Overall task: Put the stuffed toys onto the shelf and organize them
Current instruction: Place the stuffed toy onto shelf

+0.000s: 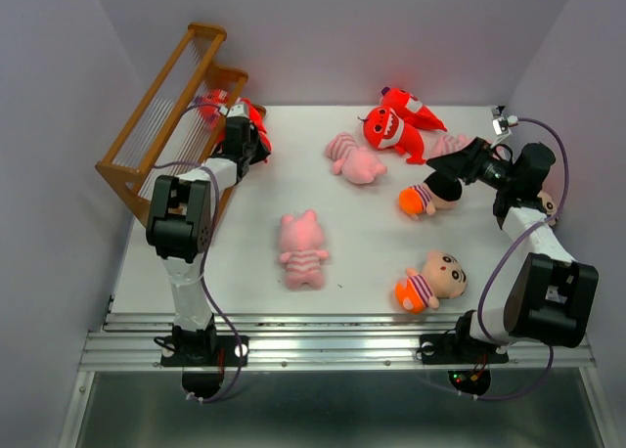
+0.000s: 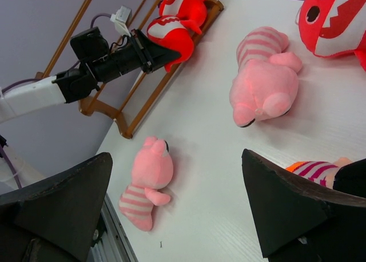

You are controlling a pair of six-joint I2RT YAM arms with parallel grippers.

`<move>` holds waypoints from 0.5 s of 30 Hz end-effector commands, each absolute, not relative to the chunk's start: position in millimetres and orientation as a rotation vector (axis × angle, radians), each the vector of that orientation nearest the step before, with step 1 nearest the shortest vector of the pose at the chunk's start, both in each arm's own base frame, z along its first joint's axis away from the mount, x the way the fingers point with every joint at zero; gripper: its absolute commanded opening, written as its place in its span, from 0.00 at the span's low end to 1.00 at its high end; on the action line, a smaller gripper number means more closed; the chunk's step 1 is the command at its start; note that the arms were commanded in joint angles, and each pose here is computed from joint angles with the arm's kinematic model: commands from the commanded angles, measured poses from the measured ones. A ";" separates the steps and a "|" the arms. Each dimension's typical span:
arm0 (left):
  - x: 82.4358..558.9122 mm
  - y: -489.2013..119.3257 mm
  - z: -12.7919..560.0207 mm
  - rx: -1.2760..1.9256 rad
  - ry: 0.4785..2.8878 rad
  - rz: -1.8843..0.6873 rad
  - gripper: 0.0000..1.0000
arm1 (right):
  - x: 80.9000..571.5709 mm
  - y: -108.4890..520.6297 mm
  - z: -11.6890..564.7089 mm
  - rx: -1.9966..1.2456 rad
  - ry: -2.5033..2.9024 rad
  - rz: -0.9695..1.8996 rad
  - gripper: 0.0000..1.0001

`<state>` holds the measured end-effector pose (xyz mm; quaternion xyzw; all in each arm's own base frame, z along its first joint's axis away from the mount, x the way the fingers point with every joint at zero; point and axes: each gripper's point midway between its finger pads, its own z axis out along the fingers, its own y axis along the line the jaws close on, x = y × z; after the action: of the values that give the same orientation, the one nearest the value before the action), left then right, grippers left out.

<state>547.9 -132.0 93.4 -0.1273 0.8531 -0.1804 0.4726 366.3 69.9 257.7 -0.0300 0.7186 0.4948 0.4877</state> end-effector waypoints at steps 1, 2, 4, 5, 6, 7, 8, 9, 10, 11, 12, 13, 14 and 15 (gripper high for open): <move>543.2 -124.9 147.8 -0.366 1.950 -0.441 0.00 | 366.9 68.0 267.2 -0.126 1.704 1.181 1.00; 541.4 -120.7 148.0 -0.390 1.942 -0.421 0.00 | 366.8 68.0 266.7 -0.125 1.705 1.182 1.00; 533.4 -118.6 150.2 -0.422 1.930 -0.421 0.00 | 366.3 68.3 267.4 -0.128 1.704 1.183 1.00; 530.6 -117.4 148.4 -0.432 1.933 -0.414 0.00 | 366.3 68.3 268.4 -0.130 1.702 1.181 1.00; 526.3 -116.0 146.3 -0.446 1.935 -0.410 0.00 | 366.1 68.4 267.9 -0.127 1.703 1.183 1.00; 523.9 -117.0 147.3 -0.450 1.932 -0.410 0.00 | 365.7 68.5 267.8 -0.127 1.703 1.183 1.00; 522.1 -113.6 152.1 -0.459 1.920 -0.397 0.00 | 366.5 65.1 268.6 -0.120 1.701 1.176 1.00; 520.0 -112.4 153.9 -0.466 1.915 -0.392 0.00 | 366.3 65.2 268.1 -0.118 1.702 1.178 1.00; 516.7 -109.9 156.0 -0.479 1.907 -0.384 0.00 | 366.3 65.2 269.5 -0.122 1.698 1.175 1.00; 514.5 -107.9 155.5 -0.489 1.909 -0.375 0.00 | 365.9 65.4 269.2 -0.121 1.699 1.178 1.00; 513.4 -106.7 157.4 -0.496 1.903 -0.373 0.00 | 366.2 65.3 268.9 -0.121 1.699 1.179 1.00; 510.9 -104.8 155.4 -0.505 1.906 -0.365 0.00 | 366.0 65.4 268.7 -0.119 1.700 1.181 1.00; 509.5 -101.9 157.2 -0.530 1.898 -0.354 0.00 | 365.6 65.7 269.5 -0.122 1.697 1.181 1.00; 508.1 -100.2 157.4 -0.544 1.894 -0.351 0.00 | 365.8 65.6 269.1 -0.121 1.698 1.182 1.00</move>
<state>507.0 -110.9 120.5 -0.2003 0.8307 -0.1514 0.4968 366.5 67.0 258.9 -0.0268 0.7175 0.4949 0.4894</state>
